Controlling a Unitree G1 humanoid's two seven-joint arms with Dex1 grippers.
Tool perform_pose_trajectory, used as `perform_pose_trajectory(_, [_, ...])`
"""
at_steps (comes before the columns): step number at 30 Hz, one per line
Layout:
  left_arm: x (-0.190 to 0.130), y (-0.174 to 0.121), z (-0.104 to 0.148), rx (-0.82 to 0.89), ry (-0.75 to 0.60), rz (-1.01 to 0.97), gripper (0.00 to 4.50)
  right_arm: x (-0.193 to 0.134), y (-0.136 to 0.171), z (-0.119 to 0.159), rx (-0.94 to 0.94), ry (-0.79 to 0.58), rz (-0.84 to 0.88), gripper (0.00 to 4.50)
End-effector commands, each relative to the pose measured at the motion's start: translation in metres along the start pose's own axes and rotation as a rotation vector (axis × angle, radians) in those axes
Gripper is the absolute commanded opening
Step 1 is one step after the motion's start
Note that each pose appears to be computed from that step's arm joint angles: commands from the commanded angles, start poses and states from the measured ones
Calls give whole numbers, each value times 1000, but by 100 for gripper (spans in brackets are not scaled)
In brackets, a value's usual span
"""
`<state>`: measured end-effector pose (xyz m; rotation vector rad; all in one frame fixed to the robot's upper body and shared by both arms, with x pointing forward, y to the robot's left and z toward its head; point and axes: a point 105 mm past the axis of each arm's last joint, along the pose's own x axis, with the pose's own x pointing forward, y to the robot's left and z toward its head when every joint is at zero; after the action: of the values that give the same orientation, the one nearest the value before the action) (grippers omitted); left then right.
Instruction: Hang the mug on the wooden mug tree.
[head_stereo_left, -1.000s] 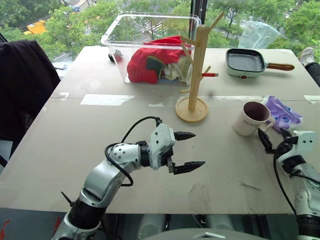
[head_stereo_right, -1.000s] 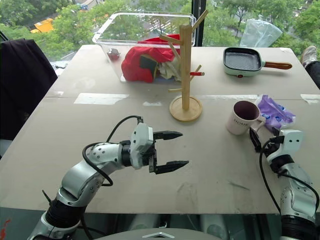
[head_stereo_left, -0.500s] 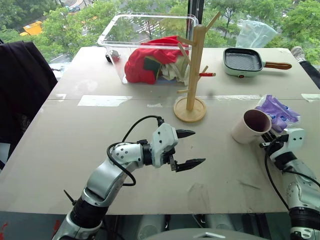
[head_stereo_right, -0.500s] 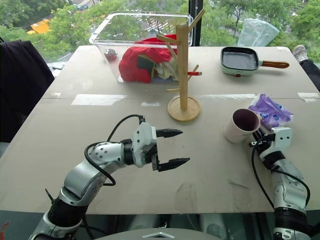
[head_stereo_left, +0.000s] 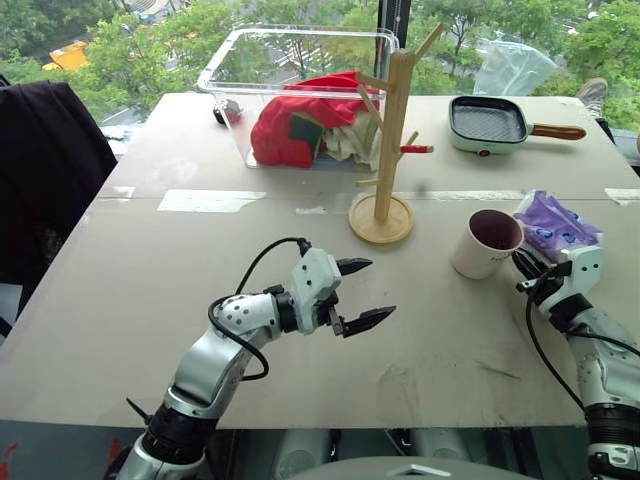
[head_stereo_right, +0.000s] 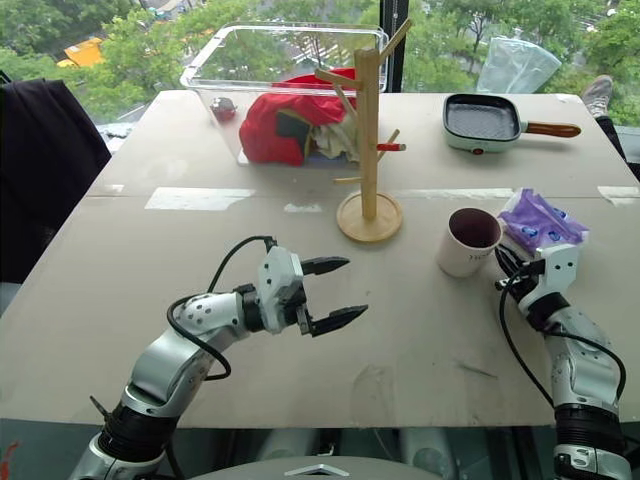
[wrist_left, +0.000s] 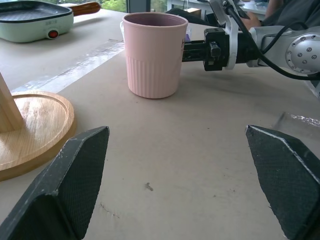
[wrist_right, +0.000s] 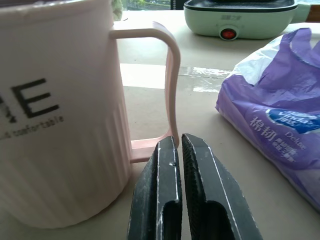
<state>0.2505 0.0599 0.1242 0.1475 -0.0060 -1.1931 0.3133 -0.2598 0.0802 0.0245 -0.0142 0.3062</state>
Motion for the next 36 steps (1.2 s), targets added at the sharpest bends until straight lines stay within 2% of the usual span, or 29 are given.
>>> perform_pose_trajectory(1, [0, -1, 13, 45, -47, 6, 450, 1, -1, 14, -24, -35, 18, 9])
perform_pose_trajectory(3, [0, -1, 13, 46, -45, 8, 450, 3, -2, 15, -31, -40, 15, 9])
perform_pose_trajectory(4, [-1, -1, 12, 46, -44, 7, 450, 4, -3, 16, -30, -42, 13, 62])
perform_pose_trajectory(25, [-1, 3, 12, 68, -28, -6, 450, 33, -5, 11, 32, -27, 141, 62])
perform_pose_trajectory(27, [-2, 3, 12, 68, -29, -2, 450, 36, -1, 11, 28, -30, 159, 6])
perform_pose_trajectory(36, [-4, 4, 15, 36, -61, 23, 450, 42, 10, 23, -28, -52, 233, 2])
